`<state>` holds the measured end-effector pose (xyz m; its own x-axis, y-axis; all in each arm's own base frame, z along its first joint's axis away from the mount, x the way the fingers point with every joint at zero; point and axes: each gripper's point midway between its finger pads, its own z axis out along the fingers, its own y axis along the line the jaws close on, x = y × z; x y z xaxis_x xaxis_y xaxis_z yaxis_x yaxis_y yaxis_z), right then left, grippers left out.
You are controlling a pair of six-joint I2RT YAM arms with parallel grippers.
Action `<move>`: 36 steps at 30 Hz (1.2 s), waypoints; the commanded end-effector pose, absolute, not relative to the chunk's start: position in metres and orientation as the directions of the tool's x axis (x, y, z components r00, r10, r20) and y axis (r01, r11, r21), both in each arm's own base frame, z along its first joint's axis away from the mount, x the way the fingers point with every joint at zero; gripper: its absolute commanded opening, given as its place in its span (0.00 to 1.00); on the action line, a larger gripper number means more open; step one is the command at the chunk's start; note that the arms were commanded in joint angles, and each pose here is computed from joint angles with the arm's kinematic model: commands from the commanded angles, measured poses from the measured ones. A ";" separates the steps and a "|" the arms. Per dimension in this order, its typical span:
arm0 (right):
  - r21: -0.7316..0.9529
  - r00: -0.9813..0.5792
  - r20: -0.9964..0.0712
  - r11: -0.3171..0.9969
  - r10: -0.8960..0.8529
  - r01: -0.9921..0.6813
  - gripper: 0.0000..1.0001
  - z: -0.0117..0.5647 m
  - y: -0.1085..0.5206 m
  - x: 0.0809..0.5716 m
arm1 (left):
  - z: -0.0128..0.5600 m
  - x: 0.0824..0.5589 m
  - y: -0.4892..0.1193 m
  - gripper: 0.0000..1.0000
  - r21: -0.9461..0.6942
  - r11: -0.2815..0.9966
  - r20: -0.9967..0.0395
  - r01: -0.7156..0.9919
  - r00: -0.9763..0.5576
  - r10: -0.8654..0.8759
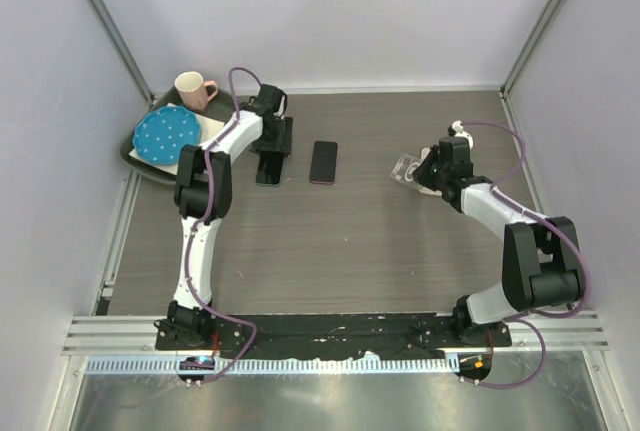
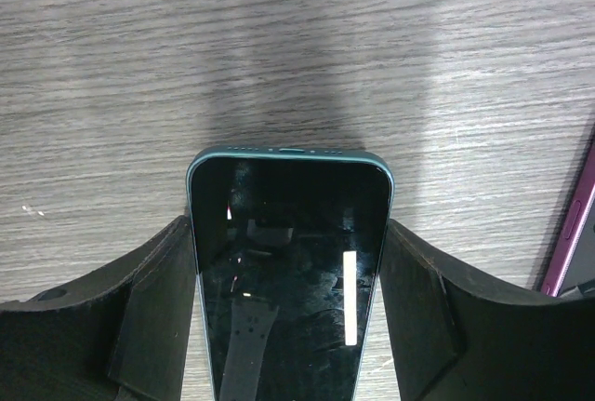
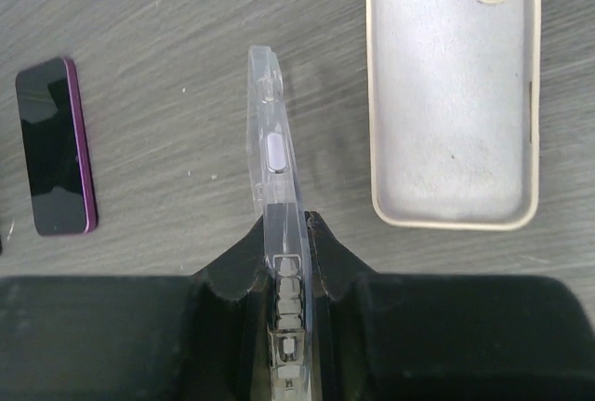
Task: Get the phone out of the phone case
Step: Place the phone at the center of the board, then place the phone case at the center of the board.
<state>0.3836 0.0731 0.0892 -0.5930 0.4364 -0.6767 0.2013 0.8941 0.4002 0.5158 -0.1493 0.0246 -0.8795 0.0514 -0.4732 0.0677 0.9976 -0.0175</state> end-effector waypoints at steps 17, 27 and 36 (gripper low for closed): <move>0.378 -0.483 -0.660 0.810 0.575 0.448 0.08 0.062 0.058 0.432 | 0.103 0.519 -0.174 1.00 -0.148 0.983 -0.603 0.109 -0.797 -0.003; 0.357 -0.592 -0.616 0.854 0.520 0.379 0.42 0.030 0.104 0.421 | 0.113 0.507 -0.178 1.00 -0.182 0.974 -0.600 0.136 -0.800 0.000; 0.391 -0.631 -0.605 0.871 0.486 0.296 0.53 0.044 0.125 0.408 | 0.115 0.506 -0.180 1.00 -0.187 0.971 -0.601 0.147 -0.799 0.005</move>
